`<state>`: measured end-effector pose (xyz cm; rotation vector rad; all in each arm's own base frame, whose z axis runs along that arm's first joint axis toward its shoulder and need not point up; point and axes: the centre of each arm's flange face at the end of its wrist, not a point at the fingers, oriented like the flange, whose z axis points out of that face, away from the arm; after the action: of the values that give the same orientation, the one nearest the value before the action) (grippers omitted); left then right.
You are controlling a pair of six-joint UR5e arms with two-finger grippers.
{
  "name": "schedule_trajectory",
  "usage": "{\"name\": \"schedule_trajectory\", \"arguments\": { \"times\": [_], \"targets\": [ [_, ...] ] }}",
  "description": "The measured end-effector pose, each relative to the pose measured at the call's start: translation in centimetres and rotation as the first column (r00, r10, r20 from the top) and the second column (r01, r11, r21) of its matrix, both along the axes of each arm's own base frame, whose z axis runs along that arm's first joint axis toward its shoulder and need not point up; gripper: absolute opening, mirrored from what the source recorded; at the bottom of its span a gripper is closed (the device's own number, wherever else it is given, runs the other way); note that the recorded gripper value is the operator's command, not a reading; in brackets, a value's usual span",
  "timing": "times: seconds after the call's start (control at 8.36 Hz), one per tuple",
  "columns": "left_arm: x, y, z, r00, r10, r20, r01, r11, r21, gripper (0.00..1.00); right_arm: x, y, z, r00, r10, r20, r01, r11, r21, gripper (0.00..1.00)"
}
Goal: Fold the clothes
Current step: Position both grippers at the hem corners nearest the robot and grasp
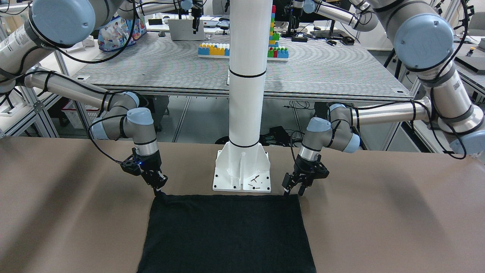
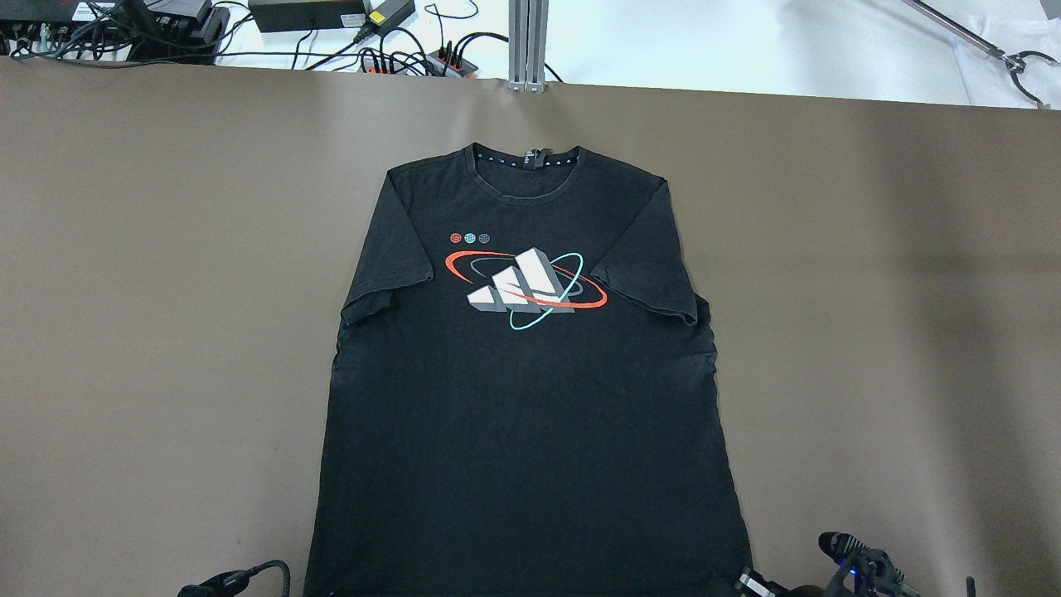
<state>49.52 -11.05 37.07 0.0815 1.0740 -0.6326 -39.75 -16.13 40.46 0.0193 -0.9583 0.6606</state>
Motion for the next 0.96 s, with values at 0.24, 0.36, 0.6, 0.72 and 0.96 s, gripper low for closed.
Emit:
{"name": "schedule_trajectory", "arguments": {
  "times": [0.24,0.36,0.6,0.72,0.96],
  "targets": [
    [0.0,0.0,-0.1,1.000,-0.018,-0.013,0.017,1.000,-0.022,0.00,0.1,0.0,-0.3,1.000,0.002,0.007,-0.002,1.000,-0.001,0.00],
    [0.0,0.0,-0.1,0.999,-0.029,-0.019,0.028,0.999,-0.037,0.00,0.3,0.0,-0.6,1.000,0.002,0.011,-0.002,1.000,0.000,0.00],
    [-0.3,-0.1,0.0,0.999,-0.036,-0.022,0.035,0.998,-0.048,0.00,0.4,-0.1,-0.7,1.000,0.003,0.013,-0.003,1.000,0.000,0.00],
    [-0.6,-0.1,0.2,0.999,-0.038,-0.020,0.037,0.998,-0.049,0.00,0.4,-0.1,-0.7,1.000,0.003,0.014,-0.003,1.000,0.000,0.00],
    [-1.8,-0.3,-0.7,0.999,-0.034,-0.039,0.032,0.998,-0.055,0.00,0.7,-0.1,-1.2,1.000,0.003,0.022,-0.003,1.000,0.000,0.00]
  ]
}}
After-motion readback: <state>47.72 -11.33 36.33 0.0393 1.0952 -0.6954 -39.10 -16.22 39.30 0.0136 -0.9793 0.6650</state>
